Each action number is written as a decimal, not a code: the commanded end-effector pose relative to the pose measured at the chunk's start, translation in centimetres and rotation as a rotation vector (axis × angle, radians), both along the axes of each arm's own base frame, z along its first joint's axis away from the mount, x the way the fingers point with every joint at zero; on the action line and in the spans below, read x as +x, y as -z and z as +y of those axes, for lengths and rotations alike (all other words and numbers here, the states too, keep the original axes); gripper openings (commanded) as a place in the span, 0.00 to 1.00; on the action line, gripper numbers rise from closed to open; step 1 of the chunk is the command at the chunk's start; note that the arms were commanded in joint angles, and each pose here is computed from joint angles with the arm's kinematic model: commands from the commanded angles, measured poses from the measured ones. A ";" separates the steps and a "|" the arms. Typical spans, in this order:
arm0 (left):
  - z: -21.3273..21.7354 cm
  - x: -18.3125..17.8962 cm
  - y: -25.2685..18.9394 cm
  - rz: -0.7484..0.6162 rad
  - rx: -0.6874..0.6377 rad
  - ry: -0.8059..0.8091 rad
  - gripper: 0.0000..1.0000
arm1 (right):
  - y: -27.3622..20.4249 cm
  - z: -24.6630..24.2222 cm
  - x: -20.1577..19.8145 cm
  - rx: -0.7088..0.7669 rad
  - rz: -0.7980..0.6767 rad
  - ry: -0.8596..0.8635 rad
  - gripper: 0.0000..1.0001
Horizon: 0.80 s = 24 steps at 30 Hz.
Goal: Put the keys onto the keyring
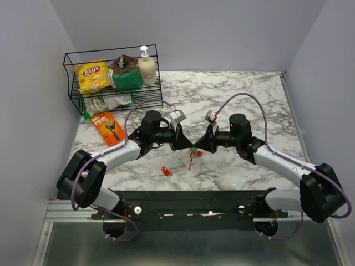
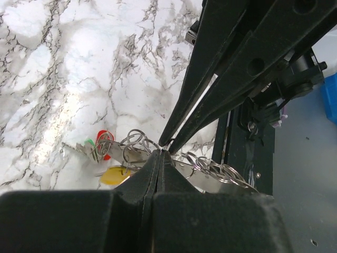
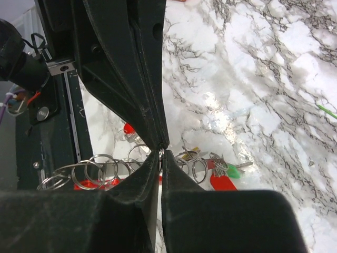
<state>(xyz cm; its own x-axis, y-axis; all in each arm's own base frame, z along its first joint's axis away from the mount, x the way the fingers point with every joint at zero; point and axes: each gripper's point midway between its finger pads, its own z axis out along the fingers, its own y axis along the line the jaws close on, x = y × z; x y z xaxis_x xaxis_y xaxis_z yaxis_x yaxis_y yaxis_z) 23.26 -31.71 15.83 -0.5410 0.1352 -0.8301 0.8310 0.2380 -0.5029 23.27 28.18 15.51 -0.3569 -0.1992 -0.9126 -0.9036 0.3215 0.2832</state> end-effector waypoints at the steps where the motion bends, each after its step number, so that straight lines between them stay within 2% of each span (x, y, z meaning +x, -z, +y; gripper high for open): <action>1: -0.1 0.8 -2.0 -0.080 -0.028 -0.027 0.00 | -0.2 0.4 -0.9 -0.002 0.025 -0.059 0.01; 10: 0.2 1.3 -2.0 -0.082 -0.017 -0.079 0.00 | -0.8 0.7 -0.2 -0.010 0.029 -0.048 0.01; 15: 1.5 3.1 -1.7 -0.096 0.014 -0.225 0.03 | -2.4 0.7 1.3 -0.011 -0.036 -0.001 0.01; 19: 2.9 3.9 -1.8 -0.124 0.023 -0.302 0.25 | -3.2 1.0 1.4 -0.006 -0.067 -0.031 0.01; 20: 3.2 4.1 -2.0 -0.127 0.022 -0.317 0.35 | -3.3 0.9 1.4 -0.004 -0.081 -0.038 0.01; 23: 4.1 4.6 -2.6 -0.148 0.018 -0.351 0.56 | -3.7 0.8 1.5 -0.002 -0.129 -0.041 0.01; 24: 4.3 4.7 -2.6 -0.151 0.020 -0.356 0.58 | -3.7 0.7 1.6 -0.005 -0.142 -0.034 0.01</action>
<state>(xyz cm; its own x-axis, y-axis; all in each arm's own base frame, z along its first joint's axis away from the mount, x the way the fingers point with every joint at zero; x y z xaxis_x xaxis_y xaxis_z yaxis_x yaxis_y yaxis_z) 26.17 -29.01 17.62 -0.4776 0.0224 -0.8783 0.7899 0.4486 -0.4181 24.89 28.80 17.69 -0.3044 -0.2179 -0.9273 -0.9197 0.3208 0.2265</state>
